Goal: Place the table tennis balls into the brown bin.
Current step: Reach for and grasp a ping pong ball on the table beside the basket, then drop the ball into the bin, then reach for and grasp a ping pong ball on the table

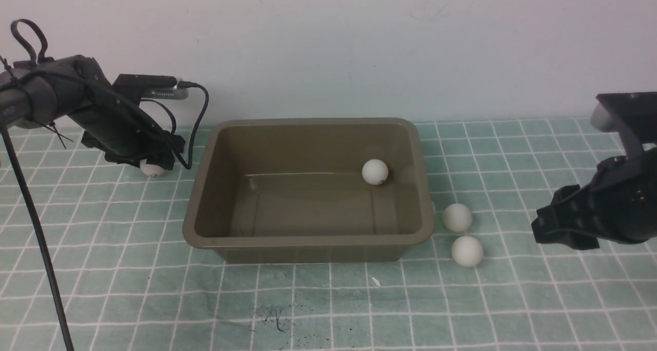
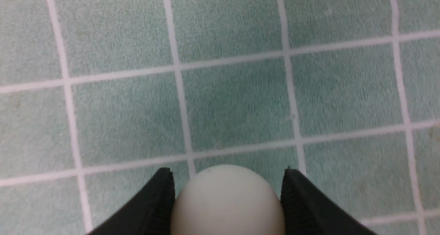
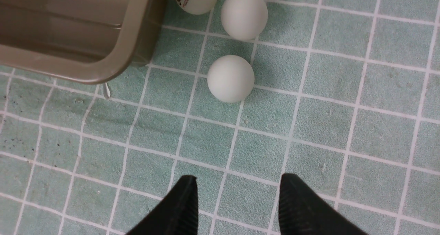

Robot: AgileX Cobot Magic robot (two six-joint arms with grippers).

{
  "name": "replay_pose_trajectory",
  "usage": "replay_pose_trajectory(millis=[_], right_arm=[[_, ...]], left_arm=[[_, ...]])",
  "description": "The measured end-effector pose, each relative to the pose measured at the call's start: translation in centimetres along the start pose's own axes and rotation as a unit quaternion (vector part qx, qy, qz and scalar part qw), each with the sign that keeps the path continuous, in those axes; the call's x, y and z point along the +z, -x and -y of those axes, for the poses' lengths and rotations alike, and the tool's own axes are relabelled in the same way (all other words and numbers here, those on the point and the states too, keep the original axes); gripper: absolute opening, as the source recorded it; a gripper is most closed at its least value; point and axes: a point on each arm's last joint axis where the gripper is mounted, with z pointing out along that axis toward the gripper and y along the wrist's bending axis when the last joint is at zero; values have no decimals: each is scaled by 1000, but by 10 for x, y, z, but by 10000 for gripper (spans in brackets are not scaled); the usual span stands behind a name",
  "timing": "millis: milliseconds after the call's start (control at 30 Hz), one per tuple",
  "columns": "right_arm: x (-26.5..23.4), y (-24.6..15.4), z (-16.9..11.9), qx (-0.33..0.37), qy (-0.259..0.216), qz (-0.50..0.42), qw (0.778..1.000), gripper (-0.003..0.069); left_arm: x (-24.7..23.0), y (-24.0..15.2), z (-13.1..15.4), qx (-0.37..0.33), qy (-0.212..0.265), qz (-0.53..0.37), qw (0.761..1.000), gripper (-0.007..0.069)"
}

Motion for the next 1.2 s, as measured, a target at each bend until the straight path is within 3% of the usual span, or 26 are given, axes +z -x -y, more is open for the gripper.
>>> replay_pose_trajectory(millis=[100, 200, 300, 467, 567, 667, 733, 800, 900, 933, 1067, 1200], right_arm=[[0, 0, 0, 0, 0, 0, 1000, 301], [0, 0, 0, 1, 0, 0, 1000, 301], [0, 0, 0, 13, 0, 0, 1000, 301], [0, 0, 0, 37, 0, 1, 999, 302], [4, 2, 1, 38, -2, 4, 999, 308], [16, 5, 3, 37, -5, -1, 999, 322], [30, 8, 6, 40, -9, -8, 999, 355], [43, 9, 8, 43, -12, -18, 999, 383], [60, 9, 9, 43, -15, -29, 999, 429], [70, 9, 7, 39, -15, -34, 999, 456], [96, 9, 0, 16, -13, -36, 999, 514], [125, 15, 0, 12, -17, -34, 999, 533]], left_arm=[[-25, 8, 6, -5, -26, -24, 999, 349], [-66, 16, 27, -9, -91, -44, 995, 349], [-105, 26, 59, 28, -170, -23, 985, 349], [-109, 26, 107, 130, -210, -20, 969, 349], [-94, 21, 123, 142, -208, -44, 967, 375], [-84, 17, 130, 136, -186, -67, 971, 461], [-81, 15, 125, 122, -131, -86, 980, 530], [-81, 15, 118, 111, -95, -93, 985, 526], [-83, 13, 109, 101, -48, -100, 989, 461], [-88, 12, 105, 100, -25, -102, 989, 376], [-112, 3, 103, 104, -12, -97, 990, 108], [-142, -12, 103, 103, -13, -92, 990, 4]])
